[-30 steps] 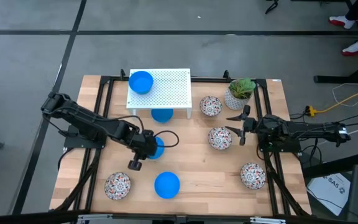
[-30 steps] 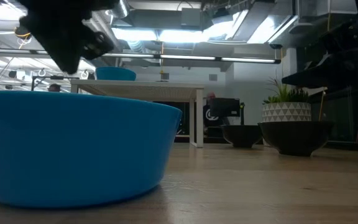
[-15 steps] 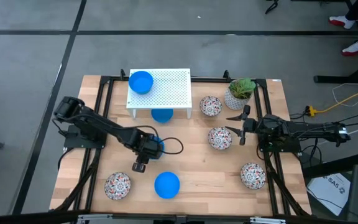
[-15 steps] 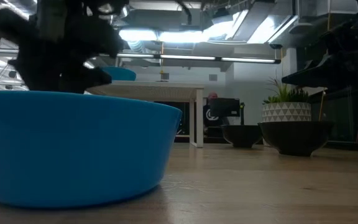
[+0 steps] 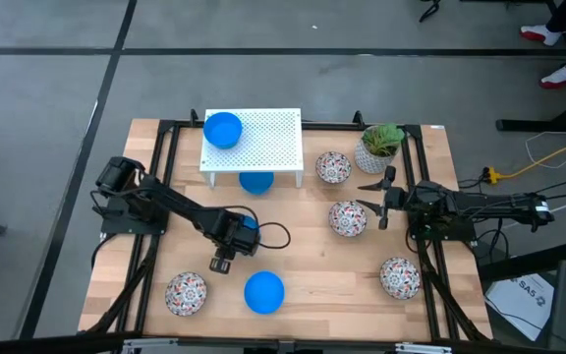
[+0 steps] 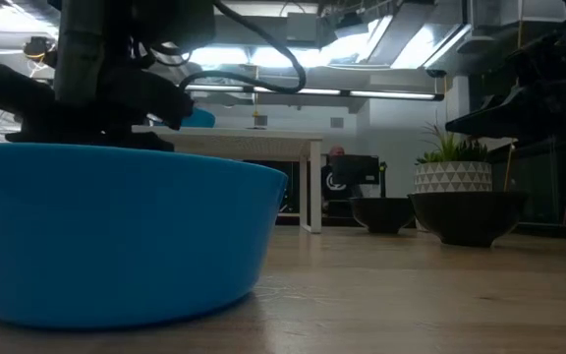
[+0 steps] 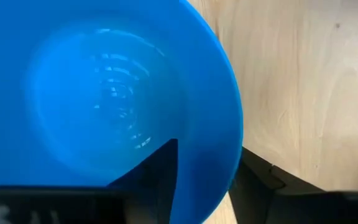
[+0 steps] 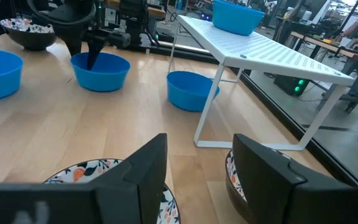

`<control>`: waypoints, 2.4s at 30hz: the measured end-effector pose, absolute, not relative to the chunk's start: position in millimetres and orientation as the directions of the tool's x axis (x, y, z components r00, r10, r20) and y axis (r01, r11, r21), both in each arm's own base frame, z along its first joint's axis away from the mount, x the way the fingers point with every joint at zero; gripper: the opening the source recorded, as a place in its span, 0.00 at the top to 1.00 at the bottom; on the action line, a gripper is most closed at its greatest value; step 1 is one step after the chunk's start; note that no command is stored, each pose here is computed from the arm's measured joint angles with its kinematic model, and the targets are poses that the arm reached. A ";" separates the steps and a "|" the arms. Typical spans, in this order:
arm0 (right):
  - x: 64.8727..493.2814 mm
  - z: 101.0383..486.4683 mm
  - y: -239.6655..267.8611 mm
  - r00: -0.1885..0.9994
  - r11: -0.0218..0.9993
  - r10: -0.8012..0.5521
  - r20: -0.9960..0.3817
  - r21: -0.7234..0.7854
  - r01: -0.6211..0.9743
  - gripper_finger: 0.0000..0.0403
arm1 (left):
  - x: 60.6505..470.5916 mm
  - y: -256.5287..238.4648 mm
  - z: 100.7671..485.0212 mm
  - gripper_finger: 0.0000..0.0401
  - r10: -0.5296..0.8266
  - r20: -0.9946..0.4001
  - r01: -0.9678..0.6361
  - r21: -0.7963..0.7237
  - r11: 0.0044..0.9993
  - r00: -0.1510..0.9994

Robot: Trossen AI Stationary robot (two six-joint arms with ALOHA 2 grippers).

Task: Pick & Place Mini bowls
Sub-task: Stack the blue bowl on the blue bowls on the shelf

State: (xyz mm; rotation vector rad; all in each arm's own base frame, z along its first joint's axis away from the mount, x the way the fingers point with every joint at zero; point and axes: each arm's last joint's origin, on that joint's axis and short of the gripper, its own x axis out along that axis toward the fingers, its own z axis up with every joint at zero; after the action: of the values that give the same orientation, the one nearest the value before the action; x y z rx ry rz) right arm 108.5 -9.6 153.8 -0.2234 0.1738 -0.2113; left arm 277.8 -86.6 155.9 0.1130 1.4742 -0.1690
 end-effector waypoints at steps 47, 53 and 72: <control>108.5 153.8 -9.6 0.963 0.953 -0.226 -0.147 -0.238 0.187 0.55 | 292.0 -120.4 298.1 0.99 -0.143 -0.850 0.294 0.014 0.956 0.507; 108.5 153.8 -9.6 0.963 0.953 -0.226 -0.147 -0.238 0.187 0.55 | 298.3 -126.0 340.2 0.99 -0.178 -0.758 0.368 0.087 0.926 0.627; 108.5 153.8 -9.6 0.963 0.953 -0.226 -0.147 -0.238 0.187 0.55 | 291.7 -99.9 420.6 0.99 -0.142 -0.665 0.388 0.238 0.890 0.733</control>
State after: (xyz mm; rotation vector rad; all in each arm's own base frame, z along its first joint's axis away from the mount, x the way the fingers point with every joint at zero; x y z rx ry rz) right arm 108.5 -9.6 153.8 -0.2247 0.1743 -0.2110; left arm 291.7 -99.9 420.6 0.3784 0.6903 -0.2992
